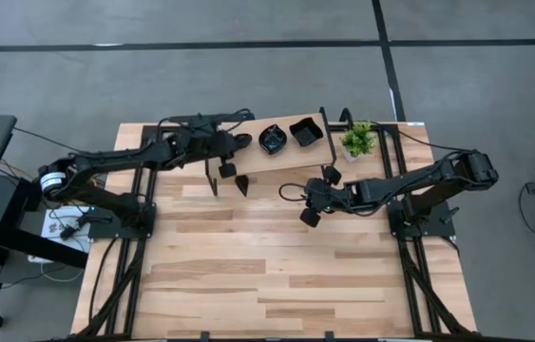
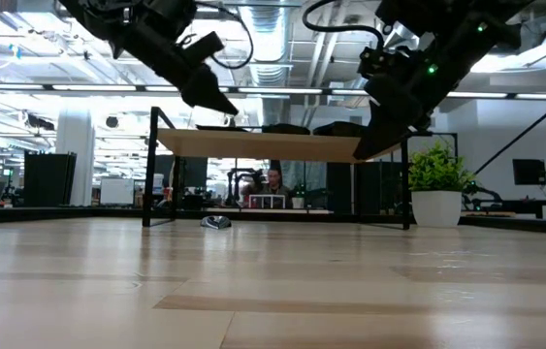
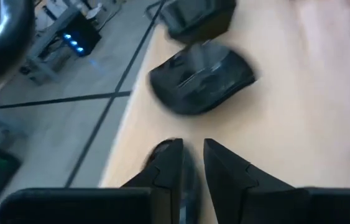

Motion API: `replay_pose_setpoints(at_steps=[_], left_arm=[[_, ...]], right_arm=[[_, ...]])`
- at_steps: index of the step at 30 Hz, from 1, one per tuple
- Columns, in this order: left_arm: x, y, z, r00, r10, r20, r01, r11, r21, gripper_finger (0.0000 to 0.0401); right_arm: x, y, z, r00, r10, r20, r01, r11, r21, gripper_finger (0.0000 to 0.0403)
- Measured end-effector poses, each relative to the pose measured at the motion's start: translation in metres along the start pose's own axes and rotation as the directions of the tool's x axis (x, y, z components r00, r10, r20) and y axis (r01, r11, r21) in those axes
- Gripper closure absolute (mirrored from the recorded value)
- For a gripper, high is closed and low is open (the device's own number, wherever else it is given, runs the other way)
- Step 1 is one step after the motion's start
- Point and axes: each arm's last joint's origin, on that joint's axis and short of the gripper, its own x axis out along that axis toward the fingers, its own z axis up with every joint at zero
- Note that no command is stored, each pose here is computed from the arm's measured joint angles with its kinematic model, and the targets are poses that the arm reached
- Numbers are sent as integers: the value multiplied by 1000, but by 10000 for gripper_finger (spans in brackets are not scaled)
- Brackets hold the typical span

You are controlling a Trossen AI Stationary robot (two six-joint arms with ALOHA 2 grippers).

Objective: Pick & Place Mini shaped plates
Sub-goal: Stack the black drop shaped plate on the black drop shaped plate on the shelf

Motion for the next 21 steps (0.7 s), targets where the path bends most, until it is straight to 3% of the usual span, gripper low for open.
replay_pose_setpoints(at_steps=[6,14,21], left_arm=[[-1,-14,10,998,-30,49,38,987,-157,336],[-2,-13,13,998,44,43,-26,934,-357,336],[-32,-7,33,980,81,179,-2,915,-404,336]], right_arm=[[0,0,0,1000,0,1,0,1000,1,280],[-2,2,3,1000,4,8,-4,1000,1,280],[-22,12,47,990,51,131,-33,991,-133,280]])
